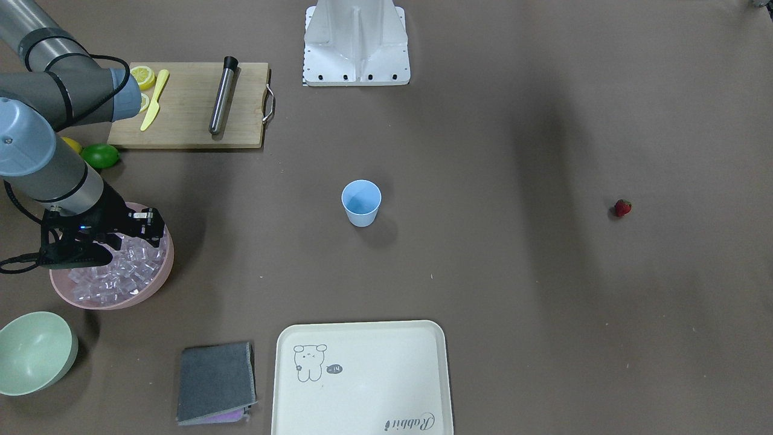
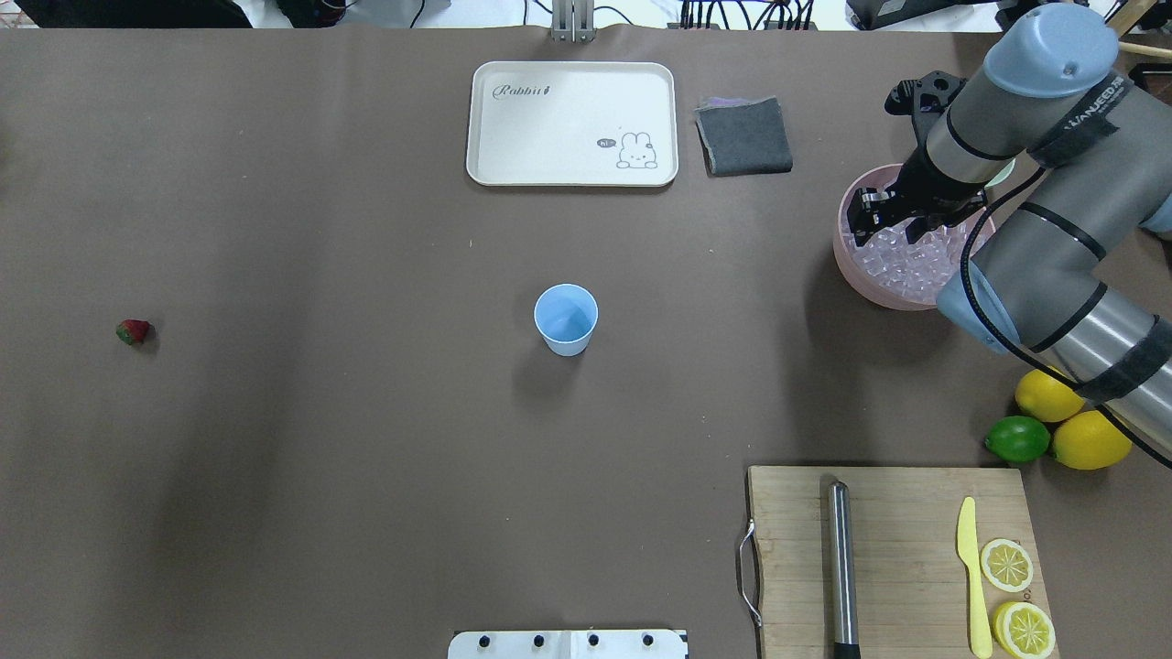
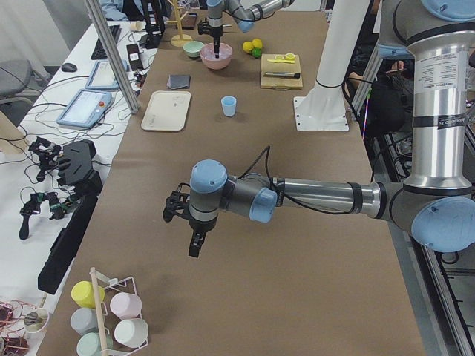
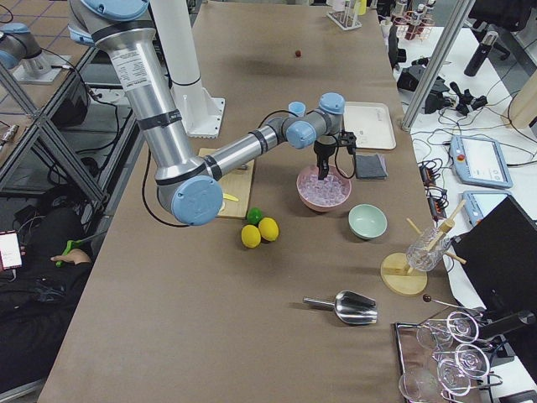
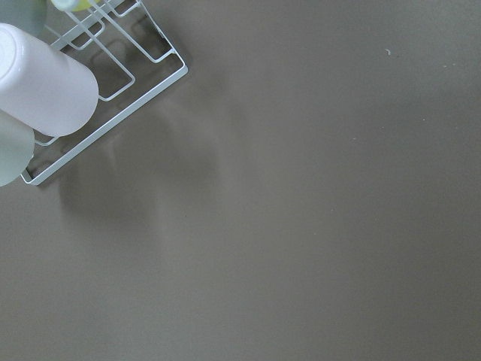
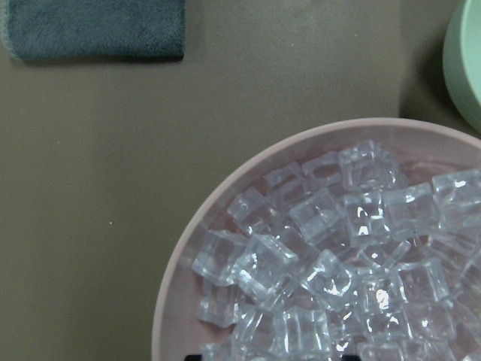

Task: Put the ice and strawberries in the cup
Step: 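Move the right gripper over the pink ice bowl and lower it, then close the right gripper on an ice cube in the pink bowl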

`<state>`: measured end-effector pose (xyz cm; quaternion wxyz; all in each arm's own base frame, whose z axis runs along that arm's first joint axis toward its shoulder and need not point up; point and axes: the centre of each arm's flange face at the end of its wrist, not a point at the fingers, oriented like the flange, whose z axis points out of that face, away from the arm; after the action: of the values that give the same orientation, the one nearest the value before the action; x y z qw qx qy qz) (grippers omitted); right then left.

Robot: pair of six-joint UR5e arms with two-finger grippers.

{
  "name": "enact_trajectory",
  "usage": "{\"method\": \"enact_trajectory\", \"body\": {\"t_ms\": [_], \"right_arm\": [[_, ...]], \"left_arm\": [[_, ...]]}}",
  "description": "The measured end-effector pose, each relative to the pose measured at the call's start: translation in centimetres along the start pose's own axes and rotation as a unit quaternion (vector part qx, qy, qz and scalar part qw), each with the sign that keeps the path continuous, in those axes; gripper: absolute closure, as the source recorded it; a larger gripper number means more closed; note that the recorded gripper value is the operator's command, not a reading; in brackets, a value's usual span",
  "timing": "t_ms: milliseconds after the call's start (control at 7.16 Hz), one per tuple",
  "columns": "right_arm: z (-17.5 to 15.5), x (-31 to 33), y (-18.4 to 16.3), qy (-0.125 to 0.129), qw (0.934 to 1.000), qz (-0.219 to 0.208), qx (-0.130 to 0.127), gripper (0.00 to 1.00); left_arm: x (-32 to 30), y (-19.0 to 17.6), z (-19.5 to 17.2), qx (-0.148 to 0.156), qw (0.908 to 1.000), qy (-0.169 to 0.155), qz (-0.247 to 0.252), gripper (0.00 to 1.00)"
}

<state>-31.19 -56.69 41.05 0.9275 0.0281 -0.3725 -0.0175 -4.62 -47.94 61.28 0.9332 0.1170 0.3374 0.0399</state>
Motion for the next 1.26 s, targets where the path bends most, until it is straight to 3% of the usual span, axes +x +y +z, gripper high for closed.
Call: {"method": "enact_trajectory", "body": {"t_ms": [558,1256], "right_arm": [[0.7,0.6,0.3,-0.006,1.0000,0.000,-0.003,0.30],[2.0,0.5,1.3,-0.011,0.9997,-0.001,-0.024,0.29]], "left_arm": [[0.0,0.1,0.0,-0.001,1.0000,0.000,0.000,0.02],[0.2,-0.3,-0.2,0.003,1.0000,0.000,0.002,0.02]]}}
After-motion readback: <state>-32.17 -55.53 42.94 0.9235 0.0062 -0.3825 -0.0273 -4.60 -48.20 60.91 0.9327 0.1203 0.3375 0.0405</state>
